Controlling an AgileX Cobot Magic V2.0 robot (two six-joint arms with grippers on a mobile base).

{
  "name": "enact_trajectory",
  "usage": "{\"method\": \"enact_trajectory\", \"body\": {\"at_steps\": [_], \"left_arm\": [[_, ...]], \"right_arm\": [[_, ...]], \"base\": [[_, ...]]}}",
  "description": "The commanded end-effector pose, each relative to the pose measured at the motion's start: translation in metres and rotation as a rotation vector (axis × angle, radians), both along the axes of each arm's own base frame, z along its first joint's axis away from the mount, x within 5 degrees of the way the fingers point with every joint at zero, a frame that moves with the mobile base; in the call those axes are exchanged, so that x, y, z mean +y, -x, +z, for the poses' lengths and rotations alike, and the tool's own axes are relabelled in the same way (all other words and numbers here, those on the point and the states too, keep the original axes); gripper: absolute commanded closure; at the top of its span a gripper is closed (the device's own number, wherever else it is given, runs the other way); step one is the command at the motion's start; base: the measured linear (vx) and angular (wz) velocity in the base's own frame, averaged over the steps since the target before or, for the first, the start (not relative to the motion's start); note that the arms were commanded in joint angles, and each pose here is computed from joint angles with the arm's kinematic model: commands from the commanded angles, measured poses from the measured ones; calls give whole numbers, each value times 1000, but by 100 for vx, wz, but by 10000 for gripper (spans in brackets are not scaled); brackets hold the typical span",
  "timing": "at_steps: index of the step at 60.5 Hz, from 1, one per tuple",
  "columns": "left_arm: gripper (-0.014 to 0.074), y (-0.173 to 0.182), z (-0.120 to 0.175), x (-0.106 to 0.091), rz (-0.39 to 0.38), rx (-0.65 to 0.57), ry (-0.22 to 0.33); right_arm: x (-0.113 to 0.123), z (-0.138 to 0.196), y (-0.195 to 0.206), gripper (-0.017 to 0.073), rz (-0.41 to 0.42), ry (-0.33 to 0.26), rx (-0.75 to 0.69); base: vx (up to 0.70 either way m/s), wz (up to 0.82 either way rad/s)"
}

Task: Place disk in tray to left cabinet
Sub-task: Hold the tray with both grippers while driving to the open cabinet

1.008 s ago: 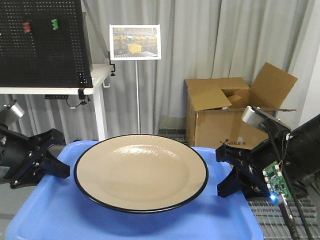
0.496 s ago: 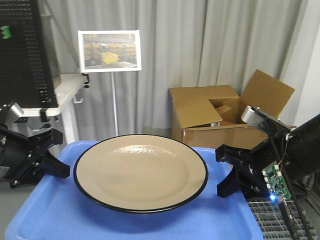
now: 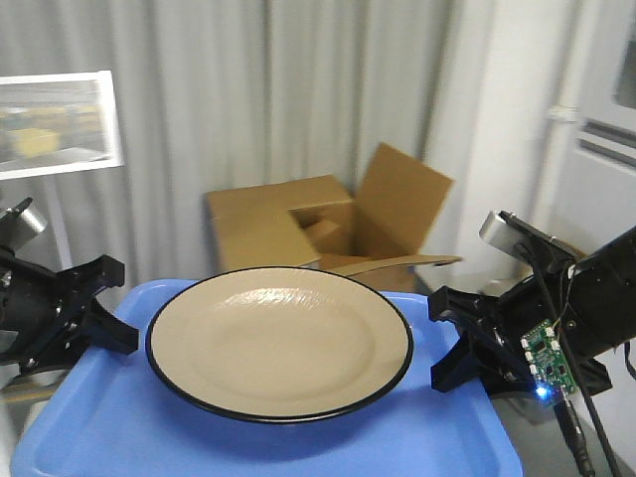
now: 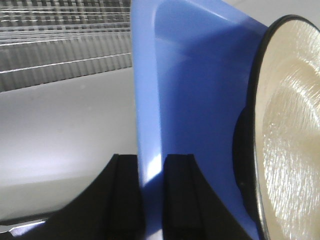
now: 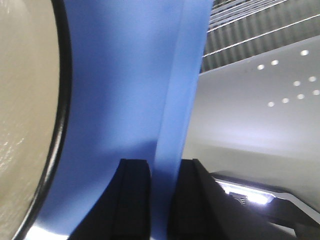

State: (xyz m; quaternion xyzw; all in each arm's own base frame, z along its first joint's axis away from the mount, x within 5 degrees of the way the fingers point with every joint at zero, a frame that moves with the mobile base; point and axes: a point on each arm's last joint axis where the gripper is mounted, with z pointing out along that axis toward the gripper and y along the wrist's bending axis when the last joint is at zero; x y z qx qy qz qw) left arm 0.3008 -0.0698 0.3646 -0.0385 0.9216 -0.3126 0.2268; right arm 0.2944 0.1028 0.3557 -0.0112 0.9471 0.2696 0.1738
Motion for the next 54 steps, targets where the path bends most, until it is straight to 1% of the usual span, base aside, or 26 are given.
{"method": "enact_trajectory", "body": {"at_steps": [1, 38, 54], "left_arm": [[594, 12, 33, -15, -14, -77, 165], [594, 12, 33, -15, -14, -77, 165], [594, 12, 33, -15, -14, -77, 165]], "right_arm": [[10, 30, 8, 561, 10, -145, -93], [10, 30, 8, 561, 10, -145, -94], [10, 30, 8, 561, 10, -145, -94]], "base": [[26, -67], [22, -78], [18, -69]]}}
